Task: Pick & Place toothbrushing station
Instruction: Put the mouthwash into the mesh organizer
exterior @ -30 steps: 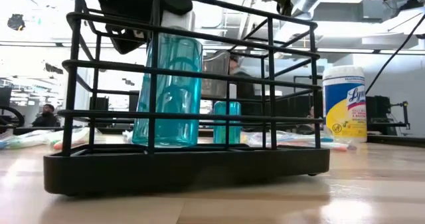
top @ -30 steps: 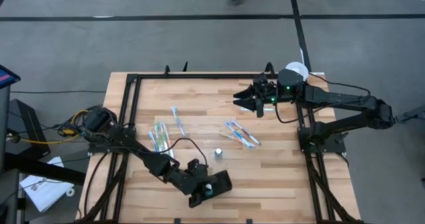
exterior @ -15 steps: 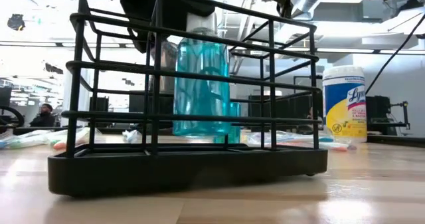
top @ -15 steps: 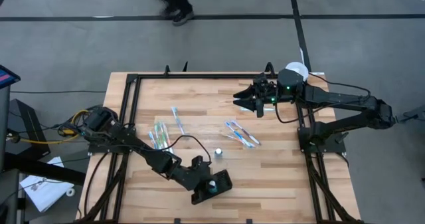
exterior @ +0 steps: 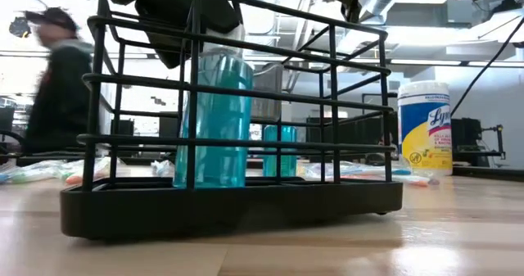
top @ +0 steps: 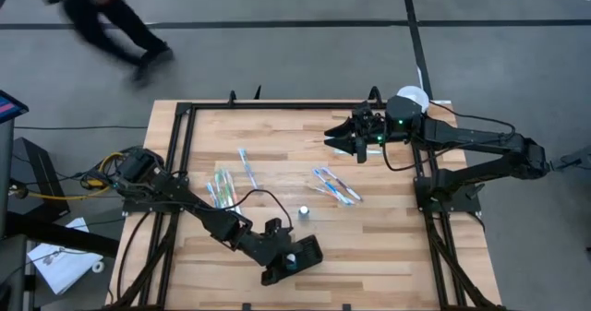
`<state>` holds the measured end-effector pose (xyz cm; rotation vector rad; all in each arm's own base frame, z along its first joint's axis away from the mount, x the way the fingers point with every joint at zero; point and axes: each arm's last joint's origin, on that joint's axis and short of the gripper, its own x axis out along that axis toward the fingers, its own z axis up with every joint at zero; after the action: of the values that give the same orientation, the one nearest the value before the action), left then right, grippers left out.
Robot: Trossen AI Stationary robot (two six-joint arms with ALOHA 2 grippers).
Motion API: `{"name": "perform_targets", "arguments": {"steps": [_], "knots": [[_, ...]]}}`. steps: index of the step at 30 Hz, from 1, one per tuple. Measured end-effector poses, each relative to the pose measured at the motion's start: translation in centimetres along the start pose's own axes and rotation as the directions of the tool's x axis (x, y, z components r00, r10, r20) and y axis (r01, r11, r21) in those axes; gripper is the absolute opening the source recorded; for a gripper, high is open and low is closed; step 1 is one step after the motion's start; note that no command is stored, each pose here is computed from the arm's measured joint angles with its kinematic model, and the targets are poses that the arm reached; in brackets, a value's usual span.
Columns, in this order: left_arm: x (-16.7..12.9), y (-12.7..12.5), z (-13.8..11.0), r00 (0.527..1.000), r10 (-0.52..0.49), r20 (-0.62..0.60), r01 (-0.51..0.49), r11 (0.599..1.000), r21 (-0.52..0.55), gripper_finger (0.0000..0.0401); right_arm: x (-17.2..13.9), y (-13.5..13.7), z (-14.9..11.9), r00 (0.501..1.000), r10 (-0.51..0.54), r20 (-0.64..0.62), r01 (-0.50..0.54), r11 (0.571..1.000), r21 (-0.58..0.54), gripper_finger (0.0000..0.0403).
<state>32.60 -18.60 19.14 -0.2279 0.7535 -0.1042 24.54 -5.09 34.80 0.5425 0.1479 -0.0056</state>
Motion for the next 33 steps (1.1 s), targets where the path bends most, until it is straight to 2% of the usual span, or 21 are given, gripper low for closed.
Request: {"name": "perform_targets", "arguments": {"steps": [7,16,28,33], "knots": [[0.03,0.08,0.1,1.0,-0.008,0.0,0.008,0.998,0.065,0.0078,0.0,0.05,-0.03,1.0,0.019,-0.01,-0.019,1.0,0.002,0.0196],[0.03,-0.13,0.12,0.997,-0.075,-0.024,0.078,0.977,0.198,0.0078,0.0,0.05,-0.03,1.0,0.019,-0.011,-0.019,1.0,0.002,0.0196],[0.01,-0.25,0.23,0.985,-0.162,-0.063,0.173,0.936,0.305,0.0078,0.0,0.05,-0.03,1.0,0.019,-0.011,-0.019,1.0,0.012,0.0196],[0.19,0.51,0.6,0.985,-0.157,-0.067,0.17,0.934,0.314,0.0078,0.01,0.1,-0.05,1.0,0.02,-0.011,-0.02,1.0,0.015,0.0196]]}}
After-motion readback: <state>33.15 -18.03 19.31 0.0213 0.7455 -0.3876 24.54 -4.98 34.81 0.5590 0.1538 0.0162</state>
